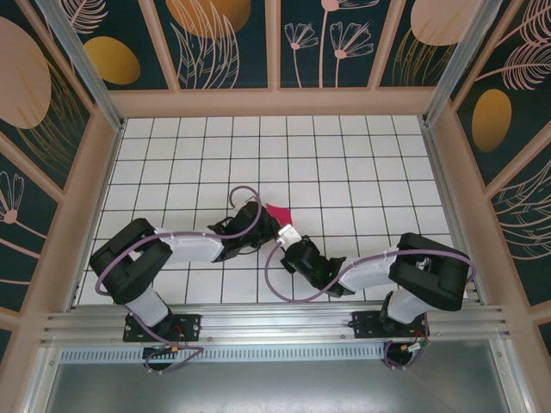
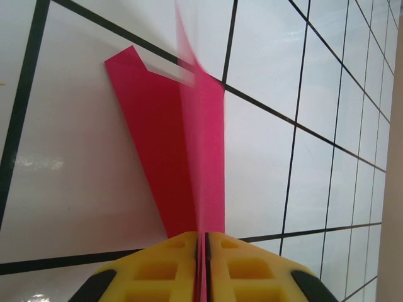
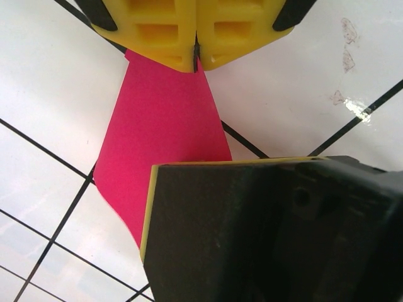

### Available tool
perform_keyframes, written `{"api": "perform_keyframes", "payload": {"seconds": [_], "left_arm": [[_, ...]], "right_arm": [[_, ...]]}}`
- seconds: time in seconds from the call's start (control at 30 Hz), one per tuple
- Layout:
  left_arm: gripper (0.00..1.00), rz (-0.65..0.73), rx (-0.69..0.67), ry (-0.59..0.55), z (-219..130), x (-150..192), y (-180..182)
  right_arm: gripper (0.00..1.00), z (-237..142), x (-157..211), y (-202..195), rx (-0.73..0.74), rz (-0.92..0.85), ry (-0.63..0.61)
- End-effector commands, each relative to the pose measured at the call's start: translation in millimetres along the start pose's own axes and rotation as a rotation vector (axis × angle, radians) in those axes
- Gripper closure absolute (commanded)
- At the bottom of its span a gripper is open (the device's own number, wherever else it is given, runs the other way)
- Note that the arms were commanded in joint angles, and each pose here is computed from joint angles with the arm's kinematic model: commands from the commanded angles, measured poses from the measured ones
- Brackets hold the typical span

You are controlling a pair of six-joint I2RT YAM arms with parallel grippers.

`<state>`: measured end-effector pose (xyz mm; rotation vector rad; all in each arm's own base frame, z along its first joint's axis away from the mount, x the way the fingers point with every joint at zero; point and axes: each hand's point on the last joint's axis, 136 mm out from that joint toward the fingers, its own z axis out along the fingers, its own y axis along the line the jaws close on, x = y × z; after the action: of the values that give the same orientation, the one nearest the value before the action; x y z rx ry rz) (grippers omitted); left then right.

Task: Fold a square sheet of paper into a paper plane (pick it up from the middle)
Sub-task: Fold the wing for the fifth time at the center of the table.

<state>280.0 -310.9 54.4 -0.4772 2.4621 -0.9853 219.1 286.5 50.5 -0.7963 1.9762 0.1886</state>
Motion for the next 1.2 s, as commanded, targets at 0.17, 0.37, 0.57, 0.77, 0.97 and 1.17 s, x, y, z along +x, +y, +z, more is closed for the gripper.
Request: {"api": "perform_keyframes", "payload": {"seconds": [0.17,0.37,0.57,0.77,0.97,1.17], "left_arm": [[0.6,0.039,0.01,-0.161,-42,-32,-16],[0.55,0.033,0.013,-0.261,-68,-47,-12],[0.54,0.031,0.011,-0.268,-70,-47,-8],[0.54,0.019,0.031,-0.237,-61,-42,-11],[0.54,0.021,0.048,-0.198,-52,-36,-16],[0.54,0.026,0.067,-0.17,-47,-31,-19]], "right_arm": [[1.0,-4,-13,5,-0.077,0.169,-0.074],[1.0,-15,-26,5,-0.192,0.331,-0.145],[1.0,-20,-26,-4,-0.253,0.492,-0.166],[1.0,-19,-20,-7,-0.283,0.631,-0.148],[1.0,-16,-12,-9,-0.339,0.805,-0.11],[1.0,-8,-3,-6,-0.374,0.9,-0.034]]}}
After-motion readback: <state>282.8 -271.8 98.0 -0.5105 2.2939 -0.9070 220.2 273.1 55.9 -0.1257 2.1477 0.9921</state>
